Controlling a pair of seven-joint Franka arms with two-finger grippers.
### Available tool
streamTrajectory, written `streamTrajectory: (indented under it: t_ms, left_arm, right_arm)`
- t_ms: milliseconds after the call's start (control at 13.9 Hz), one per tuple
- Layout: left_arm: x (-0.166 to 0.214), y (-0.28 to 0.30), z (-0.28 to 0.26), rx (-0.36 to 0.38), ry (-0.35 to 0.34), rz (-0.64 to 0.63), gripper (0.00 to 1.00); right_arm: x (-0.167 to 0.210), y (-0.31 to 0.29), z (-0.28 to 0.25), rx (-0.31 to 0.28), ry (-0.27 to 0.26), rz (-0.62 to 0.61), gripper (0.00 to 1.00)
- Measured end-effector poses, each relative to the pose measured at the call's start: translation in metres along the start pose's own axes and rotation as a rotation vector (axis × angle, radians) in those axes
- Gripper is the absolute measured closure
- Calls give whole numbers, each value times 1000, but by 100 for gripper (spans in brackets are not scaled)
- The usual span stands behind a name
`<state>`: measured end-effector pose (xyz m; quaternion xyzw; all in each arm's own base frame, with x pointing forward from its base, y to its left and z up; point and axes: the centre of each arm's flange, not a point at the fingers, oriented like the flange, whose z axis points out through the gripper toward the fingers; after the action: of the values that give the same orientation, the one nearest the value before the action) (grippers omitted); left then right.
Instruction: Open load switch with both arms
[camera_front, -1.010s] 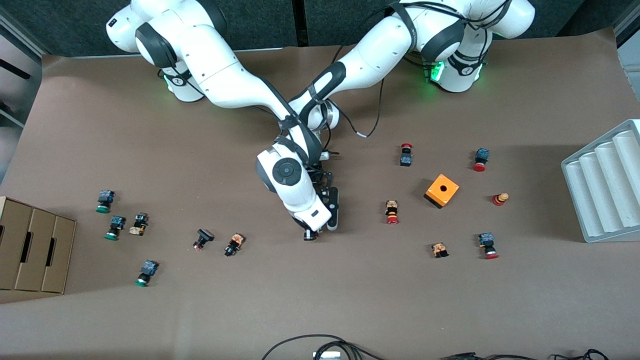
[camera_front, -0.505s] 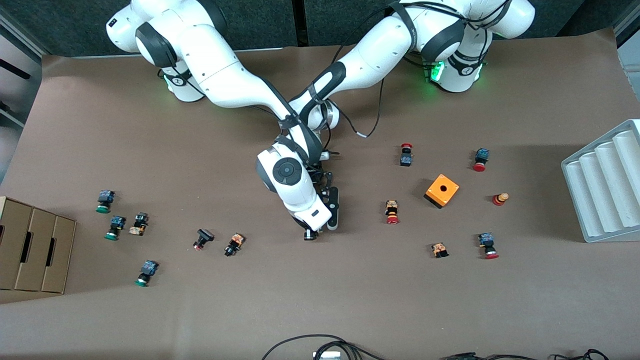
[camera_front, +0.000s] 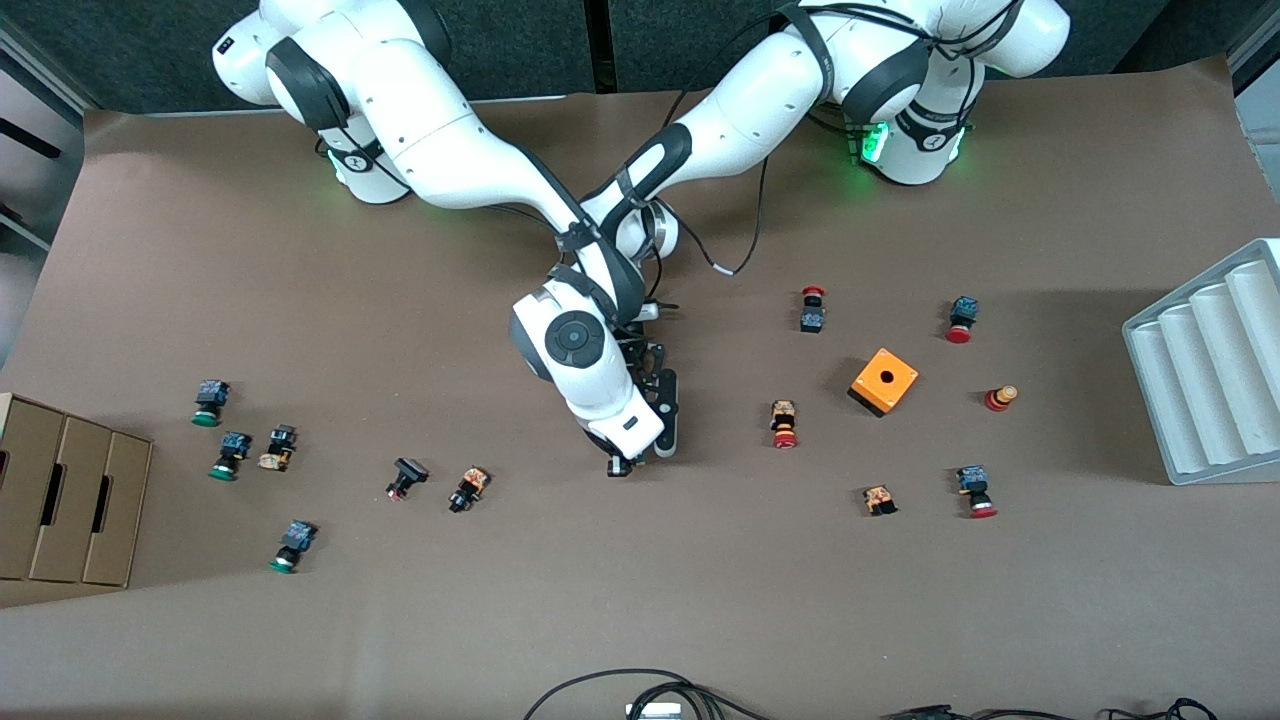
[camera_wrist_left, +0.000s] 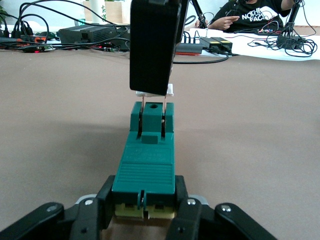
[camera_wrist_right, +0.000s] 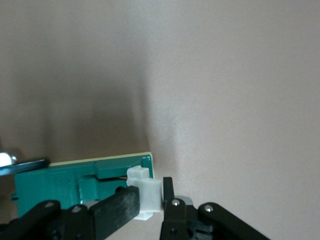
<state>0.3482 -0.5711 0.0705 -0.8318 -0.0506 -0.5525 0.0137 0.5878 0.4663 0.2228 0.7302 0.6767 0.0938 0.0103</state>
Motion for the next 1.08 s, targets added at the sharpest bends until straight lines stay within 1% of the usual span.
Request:
streamTrajectory:
  t_ms: [1082]
  left_arm:
    - [0, 0, 0, 0, 0, 0, 51]
  right_arm:
    - [6, -8, -15, 44, -26, -4, 74]
